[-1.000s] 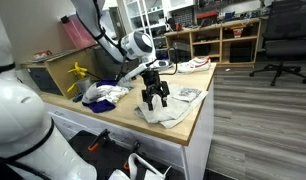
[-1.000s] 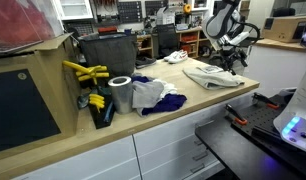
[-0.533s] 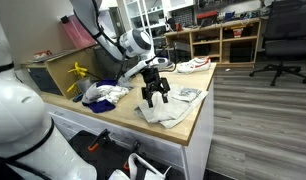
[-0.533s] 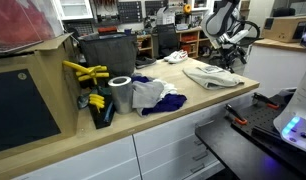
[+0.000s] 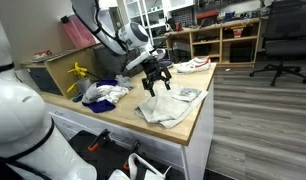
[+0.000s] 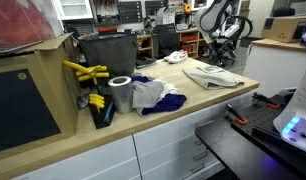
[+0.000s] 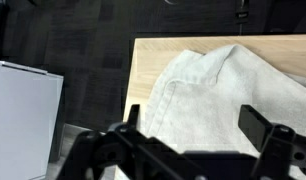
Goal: Fold the towel from left to right then move it to the left.
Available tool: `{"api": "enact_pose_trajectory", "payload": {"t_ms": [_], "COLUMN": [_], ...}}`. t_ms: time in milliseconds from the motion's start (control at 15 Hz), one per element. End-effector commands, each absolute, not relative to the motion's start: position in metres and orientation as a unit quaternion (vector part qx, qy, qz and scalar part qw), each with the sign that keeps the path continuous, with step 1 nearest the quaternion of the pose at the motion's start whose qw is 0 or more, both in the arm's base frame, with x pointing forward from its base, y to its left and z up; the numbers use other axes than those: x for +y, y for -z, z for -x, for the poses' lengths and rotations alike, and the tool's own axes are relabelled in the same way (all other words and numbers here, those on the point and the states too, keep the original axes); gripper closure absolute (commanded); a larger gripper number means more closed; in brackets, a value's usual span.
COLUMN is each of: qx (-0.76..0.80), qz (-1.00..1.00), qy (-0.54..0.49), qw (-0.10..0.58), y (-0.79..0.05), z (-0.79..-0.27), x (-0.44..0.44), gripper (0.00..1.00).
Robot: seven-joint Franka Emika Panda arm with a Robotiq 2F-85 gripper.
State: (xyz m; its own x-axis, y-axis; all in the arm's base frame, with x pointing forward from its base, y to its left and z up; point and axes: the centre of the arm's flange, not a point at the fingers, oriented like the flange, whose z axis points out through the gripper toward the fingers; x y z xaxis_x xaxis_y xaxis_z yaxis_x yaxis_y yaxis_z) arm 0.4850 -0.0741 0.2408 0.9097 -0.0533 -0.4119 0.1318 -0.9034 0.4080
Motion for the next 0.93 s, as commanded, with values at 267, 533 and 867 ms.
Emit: {"api": "enact_pose_trajectory", "payload": {"t_ms": [267,533,867], "qx": [0.053,0.063,0.036], "qz": [-0.950,-0.956,-0.966], "qy": [0.205,0.212,0.210], "qw": [0.229,0.191,0.145], "y": [-0.233,-0.221,-0.217], "z": [-0.551,-0.554,-0.541], "x": [-0.097,-0.085,-0.057], "gripper": [0.00,0.00,0.44]}}
